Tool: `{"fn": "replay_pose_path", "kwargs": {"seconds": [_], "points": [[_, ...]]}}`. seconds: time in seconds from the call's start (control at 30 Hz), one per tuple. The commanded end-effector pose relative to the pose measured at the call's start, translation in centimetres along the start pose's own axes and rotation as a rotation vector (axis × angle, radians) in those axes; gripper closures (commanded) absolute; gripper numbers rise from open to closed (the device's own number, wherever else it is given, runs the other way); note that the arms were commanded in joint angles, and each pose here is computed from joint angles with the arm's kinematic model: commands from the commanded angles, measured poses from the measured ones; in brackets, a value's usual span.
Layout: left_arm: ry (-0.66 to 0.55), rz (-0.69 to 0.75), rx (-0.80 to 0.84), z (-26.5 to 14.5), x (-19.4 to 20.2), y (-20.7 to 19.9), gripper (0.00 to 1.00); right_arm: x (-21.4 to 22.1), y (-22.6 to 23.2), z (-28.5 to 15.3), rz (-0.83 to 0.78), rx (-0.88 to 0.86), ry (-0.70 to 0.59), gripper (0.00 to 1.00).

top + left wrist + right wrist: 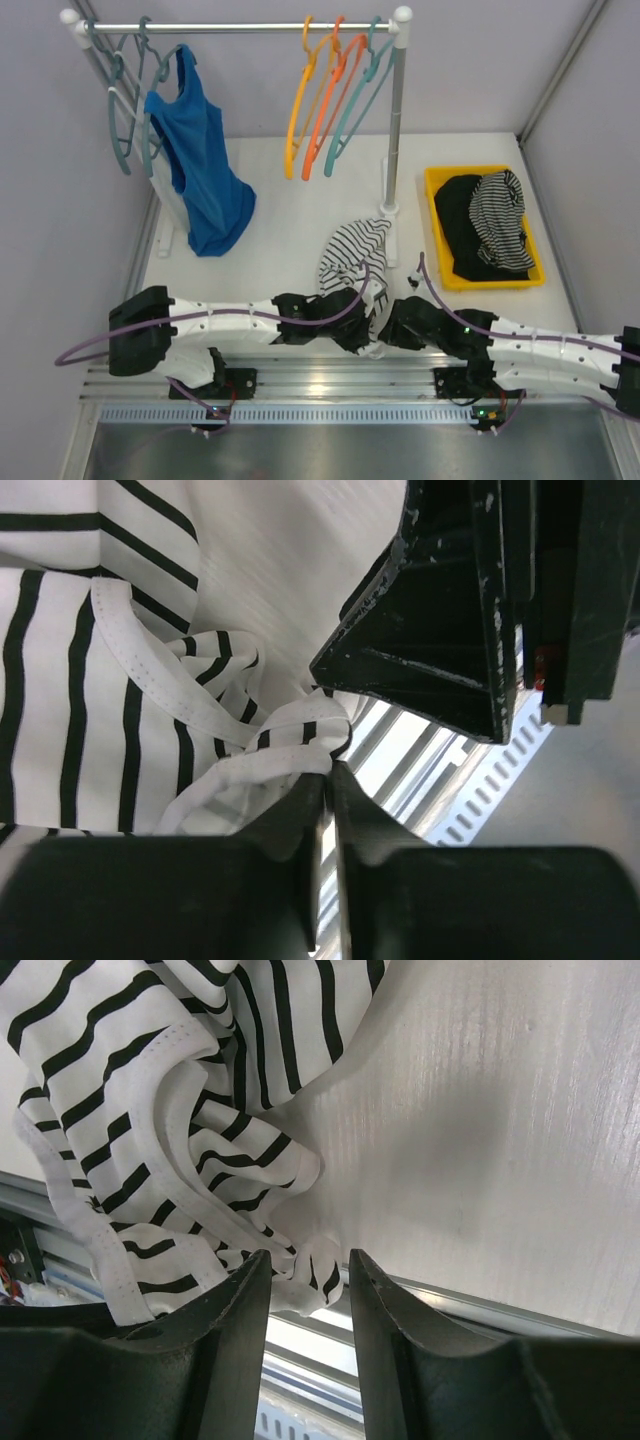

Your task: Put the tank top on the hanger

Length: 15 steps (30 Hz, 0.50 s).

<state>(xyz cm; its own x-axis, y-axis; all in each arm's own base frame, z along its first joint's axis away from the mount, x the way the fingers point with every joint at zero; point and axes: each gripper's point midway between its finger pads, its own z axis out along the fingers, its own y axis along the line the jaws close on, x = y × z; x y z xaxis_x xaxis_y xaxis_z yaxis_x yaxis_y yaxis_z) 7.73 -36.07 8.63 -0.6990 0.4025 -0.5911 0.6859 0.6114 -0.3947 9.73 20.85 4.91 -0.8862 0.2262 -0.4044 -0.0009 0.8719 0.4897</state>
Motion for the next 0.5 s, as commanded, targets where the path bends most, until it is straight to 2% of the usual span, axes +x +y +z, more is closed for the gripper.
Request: {"fn": "replay_pose_path", "kwargs": {"seconds": [0.0,0.03,0.1,0.2,0.3,0.37,0.47], "points": [[-0.052,0.001,0.045,0.0,-1.3,-1.2,0.96,-0.2,1.5,-0.1,0.006,-0.053,-0.010,0.63],[-0.060,-0.001,0.041,-0.2,-1.5,-1.2,1.00,-0.3,1.6,-0.1,0.006,-0.054,-0.011,0.64],[-0.089,-0.004,0.035,-0.8,-2.1,-1.1,1.00,-0.3,1.5,-0.1,0.008,-0.052,-0.012,0.65],[-0.131,-0.013,-0.004,-1.8,-2.9,-0.5,1.00,-0.4,1.7,0.0,0.005,-0.050,-0.018,0.72],[-0.179,-0.035,-0.047,-3.1,-3.7,0.4,1.00,-0.7,1.9,-0.2,-0.011,-0.041,-0.020,0.89],[-0.196,-0.049,-0.064,-3.7,-3.7,0.9,1.00,-0.8,2.0,-0.3,-0.014,-0.039,-0.021,0.96],[-0.238,-0.074,-0.084,-4.8,-4.1,1.6,1.00,-0.9,1.9,-0.5,-0.016,-0.038,-0.025,1.00]]}}
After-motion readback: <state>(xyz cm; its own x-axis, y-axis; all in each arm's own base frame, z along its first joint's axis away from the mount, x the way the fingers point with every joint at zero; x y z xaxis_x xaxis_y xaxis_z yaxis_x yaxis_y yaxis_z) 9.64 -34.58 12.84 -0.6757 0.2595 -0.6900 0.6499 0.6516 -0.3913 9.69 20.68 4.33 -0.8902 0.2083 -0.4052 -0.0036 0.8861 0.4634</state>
